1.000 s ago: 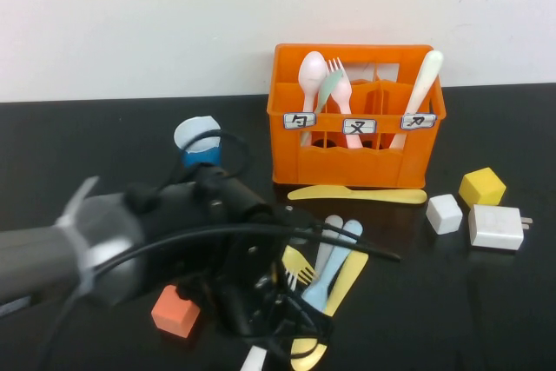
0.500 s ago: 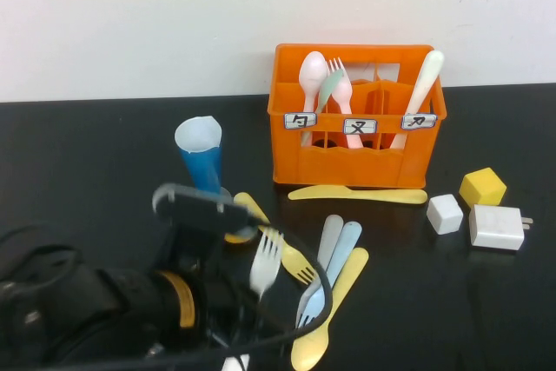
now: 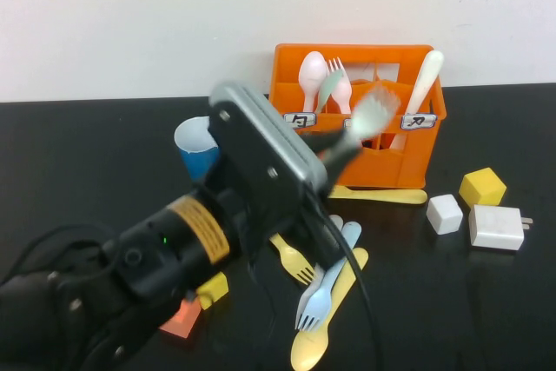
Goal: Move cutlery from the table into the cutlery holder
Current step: Place the fork on the box
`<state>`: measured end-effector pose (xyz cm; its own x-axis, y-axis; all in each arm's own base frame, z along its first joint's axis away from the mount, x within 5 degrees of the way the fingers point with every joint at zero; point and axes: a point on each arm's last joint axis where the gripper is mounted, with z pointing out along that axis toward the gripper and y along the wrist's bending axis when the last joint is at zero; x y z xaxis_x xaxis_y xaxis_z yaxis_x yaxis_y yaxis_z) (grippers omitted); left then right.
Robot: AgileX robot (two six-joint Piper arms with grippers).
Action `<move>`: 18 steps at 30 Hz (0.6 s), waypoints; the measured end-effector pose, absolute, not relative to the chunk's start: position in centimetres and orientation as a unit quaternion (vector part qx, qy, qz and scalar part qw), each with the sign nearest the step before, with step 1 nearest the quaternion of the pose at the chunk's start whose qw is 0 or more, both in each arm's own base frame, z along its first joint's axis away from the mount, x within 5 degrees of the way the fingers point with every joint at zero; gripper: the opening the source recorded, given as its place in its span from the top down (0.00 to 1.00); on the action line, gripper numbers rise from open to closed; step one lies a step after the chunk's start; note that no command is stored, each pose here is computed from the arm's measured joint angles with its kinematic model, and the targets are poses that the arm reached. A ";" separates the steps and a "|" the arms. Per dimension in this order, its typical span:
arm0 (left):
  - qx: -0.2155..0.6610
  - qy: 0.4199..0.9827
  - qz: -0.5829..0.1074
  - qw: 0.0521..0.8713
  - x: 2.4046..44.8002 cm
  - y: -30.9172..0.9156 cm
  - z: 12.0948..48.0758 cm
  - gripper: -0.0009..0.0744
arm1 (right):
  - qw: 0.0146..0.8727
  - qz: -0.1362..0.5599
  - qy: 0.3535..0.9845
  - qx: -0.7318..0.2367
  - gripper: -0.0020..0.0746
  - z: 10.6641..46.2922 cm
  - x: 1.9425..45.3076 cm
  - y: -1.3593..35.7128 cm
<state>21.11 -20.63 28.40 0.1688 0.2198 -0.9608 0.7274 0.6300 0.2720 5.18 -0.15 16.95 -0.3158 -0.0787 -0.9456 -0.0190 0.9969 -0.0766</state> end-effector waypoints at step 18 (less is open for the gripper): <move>0.221 0.563 -0.267 0.750 33.8 -25.5 27.2 0.85 | 0.584 -0.026 0.811 -0.030 0.98 16.9 5.2 -0.2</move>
<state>33.79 -25.52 27.16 0.2226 -0.1516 -0.9630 0.6491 0.7601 0.0304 5.18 -0.15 16.95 -0.3158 -0.0787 -0.9456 -0.0190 0.9969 -0.0766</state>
